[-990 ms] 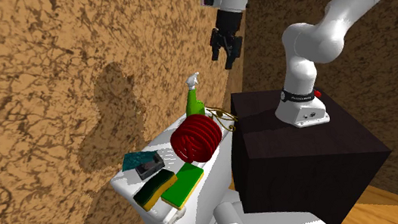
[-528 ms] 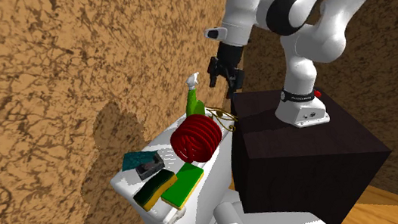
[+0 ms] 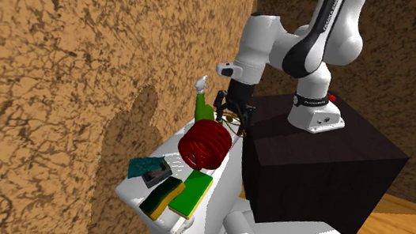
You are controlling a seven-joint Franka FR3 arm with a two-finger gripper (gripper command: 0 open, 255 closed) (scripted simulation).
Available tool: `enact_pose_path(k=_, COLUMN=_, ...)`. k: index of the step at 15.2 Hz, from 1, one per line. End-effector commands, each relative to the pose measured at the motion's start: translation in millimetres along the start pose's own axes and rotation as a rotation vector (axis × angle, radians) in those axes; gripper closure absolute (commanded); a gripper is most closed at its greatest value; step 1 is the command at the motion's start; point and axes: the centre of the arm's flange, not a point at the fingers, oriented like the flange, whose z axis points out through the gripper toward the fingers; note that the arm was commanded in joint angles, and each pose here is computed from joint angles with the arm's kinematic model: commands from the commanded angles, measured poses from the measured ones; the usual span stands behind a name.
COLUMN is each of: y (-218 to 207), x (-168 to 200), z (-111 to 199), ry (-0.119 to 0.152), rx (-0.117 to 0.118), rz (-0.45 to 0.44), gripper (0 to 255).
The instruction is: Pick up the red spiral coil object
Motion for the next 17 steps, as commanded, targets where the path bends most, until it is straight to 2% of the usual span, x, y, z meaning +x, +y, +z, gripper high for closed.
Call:
enact_pose_path(k=1, y=-12.2, x=0.4, z=17.2, ry=0.021, rx=0.003, rz=-0.032, gripper=0)
enact_pose_path(k=8, y=-17.0, x=-12.6, z=54.7, ry=0.021, rx=0.003, rz=-0.032, gripper=0)
enact_pose_path(k=10, y=-17.0, x=-12.6, z=54.7, ry=0.021, rx=0.003, rz=-0.032, gripper=0)
enact_pose_path(k=11, y=-17.2, x=-13.0, z=54.8, ry=0.021, rx=0.003, rz=-0.032, gripper=255)
enact_pose_path(k=17, y=-17.3, x=-13.0, z=54.7, ry=0.021, rx=0.003, rz=-0.032, gripper=255)
